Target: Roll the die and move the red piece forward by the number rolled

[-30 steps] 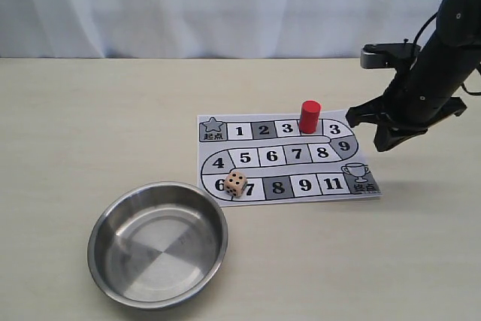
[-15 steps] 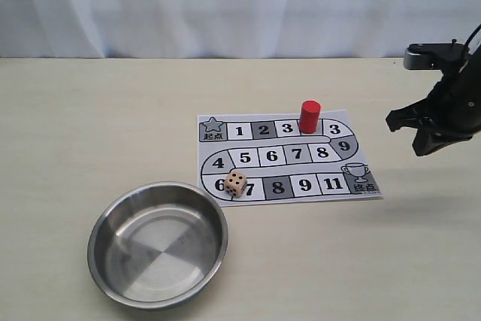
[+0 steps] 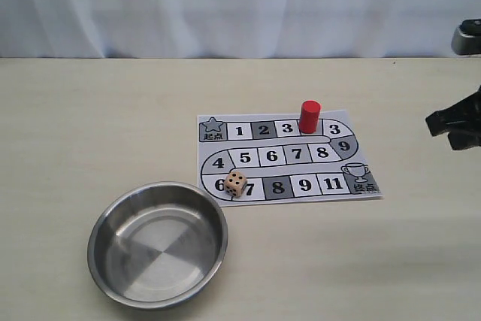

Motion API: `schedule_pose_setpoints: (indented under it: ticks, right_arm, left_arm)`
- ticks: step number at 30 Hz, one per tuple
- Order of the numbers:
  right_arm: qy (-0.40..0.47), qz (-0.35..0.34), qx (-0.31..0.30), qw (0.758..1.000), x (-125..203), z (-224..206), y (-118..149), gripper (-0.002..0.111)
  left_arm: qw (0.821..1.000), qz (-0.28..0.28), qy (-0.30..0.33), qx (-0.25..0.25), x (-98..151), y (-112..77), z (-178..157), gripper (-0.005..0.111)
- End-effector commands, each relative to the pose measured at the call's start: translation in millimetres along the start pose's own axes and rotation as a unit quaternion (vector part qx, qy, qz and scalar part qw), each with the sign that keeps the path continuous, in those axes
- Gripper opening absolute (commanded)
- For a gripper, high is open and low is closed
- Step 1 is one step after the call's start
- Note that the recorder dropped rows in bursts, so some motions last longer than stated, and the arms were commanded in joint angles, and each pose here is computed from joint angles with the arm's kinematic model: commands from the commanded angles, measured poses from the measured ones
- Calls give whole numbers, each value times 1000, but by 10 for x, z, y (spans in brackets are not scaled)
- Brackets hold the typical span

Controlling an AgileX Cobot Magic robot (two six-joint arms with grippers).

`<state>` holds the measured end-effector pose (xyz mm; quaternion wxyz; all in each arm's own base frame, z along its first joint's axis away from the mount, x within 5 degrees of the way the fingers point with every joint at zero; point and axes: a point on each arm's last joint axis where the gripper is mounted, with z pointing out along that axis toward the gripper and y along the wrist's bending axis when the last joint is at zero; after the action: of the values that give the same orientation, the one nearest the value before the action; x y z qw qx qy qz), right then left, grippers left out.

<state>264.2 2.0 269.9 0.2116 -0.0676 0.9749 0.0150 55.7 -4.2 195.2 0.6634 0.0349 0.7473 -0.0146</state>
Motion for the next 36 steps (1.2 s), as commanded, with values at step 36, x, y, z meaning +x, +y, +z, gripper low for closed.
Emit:
schedule_pose_setpoints:
  ticks: [36]
  right_arm:
    - [-595,9,59,801,2242,-2073,440,4]
  left_arm:
    - [1000,-1,-6,1,-2,-1,0,0]
